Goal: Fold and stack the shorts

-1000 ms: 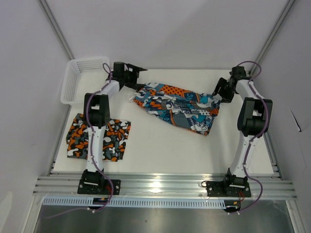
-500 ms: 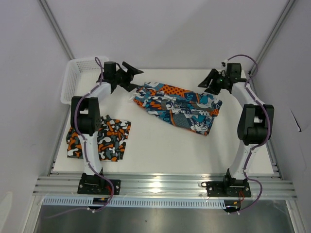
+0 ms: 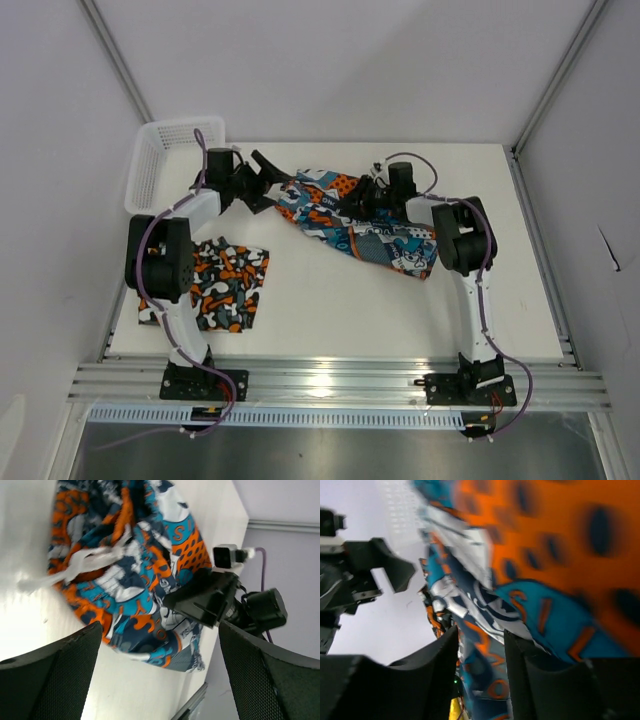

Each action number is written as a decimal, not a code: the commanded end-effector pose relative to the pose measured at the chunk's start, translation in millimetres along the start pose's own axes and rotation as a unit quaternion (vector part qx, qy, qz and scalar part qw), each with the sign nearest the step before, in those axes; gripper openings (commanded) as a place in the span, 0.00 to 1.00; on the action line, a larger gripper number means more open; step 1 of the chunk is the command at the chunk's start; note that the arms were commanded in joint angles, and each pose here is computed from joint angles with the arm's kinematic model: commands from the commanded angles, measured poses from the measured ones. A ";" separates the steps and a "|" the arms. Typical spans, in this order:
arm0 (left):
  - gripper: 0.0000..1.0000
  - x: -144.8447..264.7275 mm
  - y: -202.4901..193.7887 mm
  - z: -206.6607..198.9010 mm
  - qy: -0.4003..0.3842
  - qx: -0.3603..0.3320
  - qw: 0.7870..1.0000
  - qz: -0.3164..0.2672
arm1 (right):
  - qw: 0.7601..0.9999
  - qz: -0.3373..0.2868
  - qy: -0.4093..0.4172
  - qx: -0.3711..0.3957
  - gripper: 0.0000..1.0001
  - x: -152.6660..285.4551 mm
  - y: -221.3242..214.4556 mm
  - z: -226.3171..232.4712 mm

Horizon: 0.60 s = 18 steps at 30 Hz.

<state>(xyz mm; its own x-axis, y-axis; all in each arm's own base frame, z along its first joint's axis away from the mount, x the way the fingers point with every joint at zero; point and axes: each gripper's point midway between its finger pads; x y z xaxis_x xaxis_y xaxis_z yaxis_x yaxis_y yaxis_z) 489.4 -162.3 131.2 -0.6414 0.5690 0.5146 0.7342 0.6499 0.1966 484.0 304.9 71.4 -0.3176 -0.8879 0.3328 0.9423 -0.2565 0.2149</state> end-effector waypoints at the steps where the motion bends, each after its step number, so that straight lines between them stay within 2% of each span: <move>1: 0.99 29.6 -7.5 -12.6 -0.016 -0.046 0.999 -0.024 | 0.999 0.010 0.036 -0.034 0.42 -2.8 -7.8 0.8; 5: 0.99 44.5 -19.4 -21.0 -0.018 -0.067 0.997 -0.034 | 0.998 0.047 -0.039 -0.035 0.40 5.4 -51.0 -32.2; 6: 0.99 45.2 -27.8 -13.0 -0.008 -0.071 0.997 -0.029 | 0.997 0.055 -0.053 -0.014 0.39 11.0 -60.8 -40.7; 8: 0.99 51.2 -36.8 -18.8 -0.005 -0.087 0.996 -0.032 | 0.994 0.072 -0.080 -0.022 0.38 32.0 -89.8 -53.9; 13: 0.99 53.8 -58.6 -14.0 0.014 -0.129 0.991 -0.024 | 0.980 0.126 -0.151 0.013 0.39 83.7 -140.9 -78.0; 18: 0.99 49.9 -66.2 -17.2 0.022 -0.178 0.984 -0.005 | 0.970 0.104 -0.214 0.054 0.40 125.4 -132.6 -73.3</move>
<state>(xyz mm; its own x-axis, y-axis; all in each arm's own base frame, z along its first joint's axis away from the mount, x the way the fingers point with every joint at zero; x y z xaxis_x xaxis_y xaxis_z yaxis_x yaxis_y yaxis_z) 410.8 -187.0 146.9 -0.6317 0.5442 0.5521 0.7725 0.5006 0.3906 340.3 240.3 27.3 -0.1421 -0.8024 0.5796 0.9870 -0.0702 0.1447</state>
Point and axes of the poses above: each gripper's point midway between its finger pads, its own x axis back along the fingers, its own z axis along the line the jaws close on, y = z × x, and after that the axes turned 2 degrees about x, right-handed
